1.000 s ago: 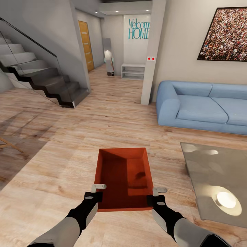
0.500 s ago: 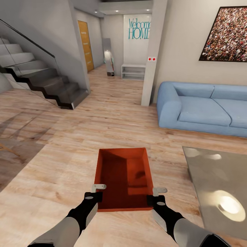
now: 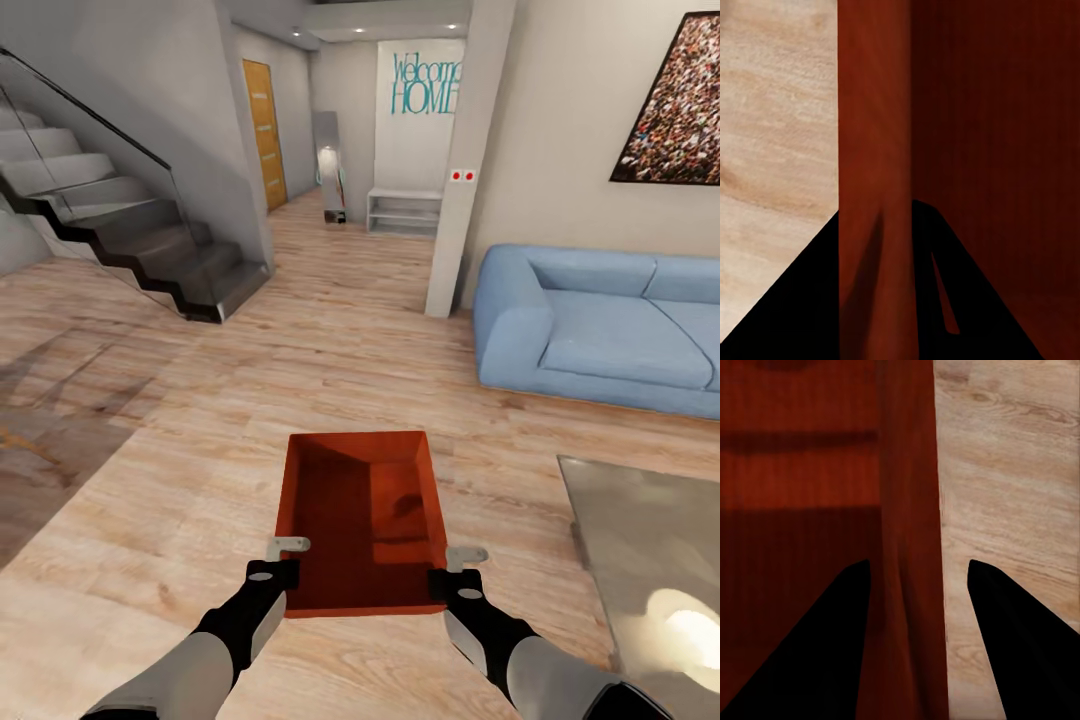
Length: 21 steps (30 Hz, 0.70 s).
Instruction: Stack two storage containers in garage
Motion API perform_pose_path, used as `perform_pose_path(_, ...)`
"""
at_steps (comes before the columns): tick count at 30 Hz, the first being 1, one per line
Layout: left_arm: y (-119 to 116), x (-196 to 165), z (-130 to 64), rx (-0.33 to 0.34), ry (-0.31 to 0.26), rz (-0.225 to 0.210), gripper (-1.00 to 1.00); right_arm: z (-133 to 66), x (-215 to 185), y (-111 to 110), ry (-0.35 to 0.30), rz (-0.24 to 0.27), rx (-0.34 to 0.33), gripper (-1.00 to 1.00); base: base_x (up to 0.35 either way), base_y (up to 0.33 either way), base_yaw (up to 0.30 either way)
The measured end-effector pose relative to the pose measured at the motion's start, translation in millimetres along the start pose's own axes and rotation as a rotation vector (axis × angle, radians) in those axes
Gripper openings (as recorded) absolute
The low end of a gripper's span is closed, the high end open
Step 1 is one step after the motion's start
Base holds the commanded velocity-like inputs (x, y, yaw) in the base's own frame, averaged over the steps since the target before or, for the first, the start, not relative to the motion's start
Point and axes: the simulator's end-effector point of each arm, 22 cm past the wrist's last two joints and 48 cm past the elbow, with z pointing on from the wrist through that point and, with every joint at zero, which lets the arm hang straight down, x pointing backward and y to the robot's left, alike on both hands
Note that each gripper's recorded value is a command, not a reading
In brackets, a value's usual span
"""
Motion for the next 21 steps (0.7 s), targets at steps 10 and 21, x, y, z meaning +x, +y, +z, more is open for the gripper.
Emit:
perform_pose_path(10, 1.2, 0.8, 0.5, 0.001, 0.002, 0.000, -1.00, -0.4, 0.9, 1.3, 0.002, 0.000, 0.002, -1.00, 0.323, 0.000, 0.122)
perform_pose_path(21, 1.2, 0.9, 0.5, 0.001, 0.002, 0.000, -1.00, -0.4, 0.9, 1.2, 0.002, -0.001, 0.002, -1.00, 0.323, 0.000, 0.001)
